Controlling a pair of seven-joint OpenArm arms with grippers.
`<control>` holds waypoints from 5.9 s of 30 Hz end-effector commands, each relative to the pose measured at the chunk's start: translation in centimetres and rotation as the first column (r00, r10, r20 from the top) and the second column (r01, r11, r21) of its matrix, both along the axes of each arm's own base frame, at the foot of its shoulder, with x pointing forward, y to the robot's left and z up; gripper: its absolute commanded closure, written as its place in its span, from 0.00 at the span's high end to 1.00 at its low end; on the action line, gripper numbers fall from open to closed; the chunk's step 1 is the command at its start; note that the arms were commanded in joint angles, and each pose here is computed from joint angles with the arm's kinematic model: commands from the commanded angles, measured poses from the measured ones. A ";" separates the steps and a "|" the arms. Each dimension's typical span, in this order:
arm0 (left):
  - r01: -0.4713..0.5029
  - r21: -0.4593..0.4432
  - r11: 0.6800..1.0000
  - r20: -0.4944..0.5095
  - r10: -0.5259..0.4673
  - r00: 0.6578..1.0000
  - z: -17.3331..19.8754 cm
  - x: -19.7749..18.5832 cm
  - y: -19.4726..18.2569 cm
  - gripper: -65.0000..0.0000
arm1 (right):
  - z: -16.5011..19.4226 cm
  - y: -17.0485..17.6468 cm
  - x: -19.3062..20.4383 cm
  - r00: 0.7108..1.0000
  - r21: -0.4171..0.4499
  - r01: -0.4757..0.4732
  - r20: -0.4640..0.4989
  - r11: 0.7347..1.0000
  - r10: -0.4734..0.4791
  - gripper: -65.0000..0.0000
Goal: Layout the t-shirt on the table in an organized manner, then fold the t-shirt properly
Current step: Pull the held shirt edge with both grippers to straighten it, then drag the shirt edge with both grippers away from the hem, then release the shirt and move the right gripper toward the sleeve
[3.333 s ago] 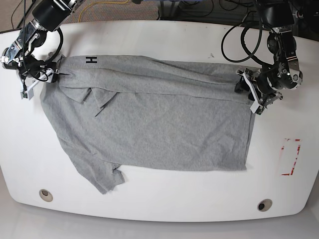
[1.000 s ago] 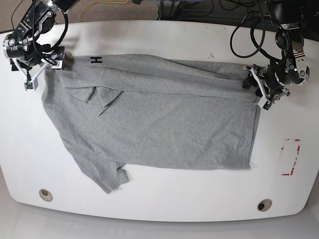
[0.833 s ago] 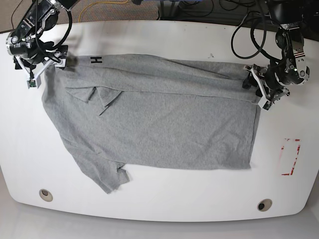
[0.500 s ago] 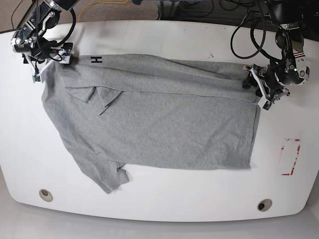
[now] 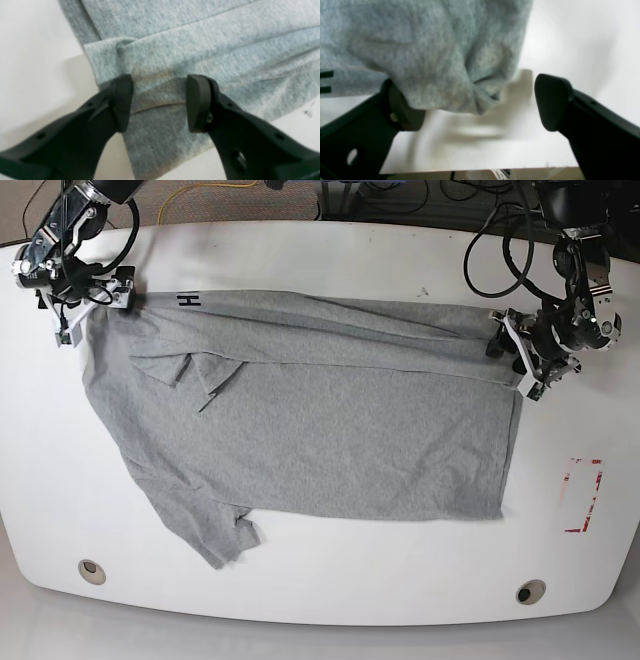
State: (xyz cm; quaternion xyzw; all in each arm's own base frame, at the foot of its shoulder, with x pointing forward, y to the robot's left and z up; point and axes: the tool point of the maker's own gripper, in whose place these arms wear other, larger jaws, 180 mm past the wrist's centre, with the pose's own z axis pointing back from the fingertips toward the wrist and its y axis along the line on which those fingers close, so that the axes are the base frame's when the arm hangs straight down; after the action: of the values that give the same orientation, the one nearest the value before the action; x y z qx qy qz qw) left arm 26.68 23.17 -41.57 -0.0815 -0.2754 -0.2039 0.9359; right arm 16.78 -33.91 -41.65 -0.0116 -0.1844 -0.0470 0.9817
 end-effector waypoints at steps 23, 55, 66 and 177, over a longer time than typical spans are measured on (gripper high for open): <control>0.002 0.056 0.998 -0.030 -0.001 1.000 -0.1 -0.5 1.4 0.49 | 4.3 -4.8 2.6 0.991 -0.184 -0.130 -0.015 0.974 0.130 1.00; 0.005 0.054 0.999 -0.028 -0.003 1.000 0.0 -0.4 1.3 0.49 | 11.2 -0.1 5.3 0.943 -0.319 -0.296 0.049 0.900 0.328 1.00; 0.005 0.055 0.998 -0.026 -0.004 1.000 0.0 -0.3 1.4 0.49 | 11.3 0.3 5.8 0.940 -0.306 -0.296 0.073 0.905 0.332 1.00; 0.036 0.163 0.986 -0.141 -0.013 0.990 -0.5 -8.7 4.4 0.12 | 4.5 0.4 -4.8 0.958 -0.157 -0.278 -0.113 0.948 0.262 0.01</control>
State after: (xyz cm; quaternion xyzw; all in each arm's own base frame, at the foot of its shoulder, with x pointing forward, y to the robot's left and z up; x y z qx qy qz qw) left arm 18.91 25.45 -41.78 -0.0611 -0.2282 -0.2245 0.9454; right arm 12.06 -32.20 -37.96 -0.0438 -0.1492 0.0998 0.9828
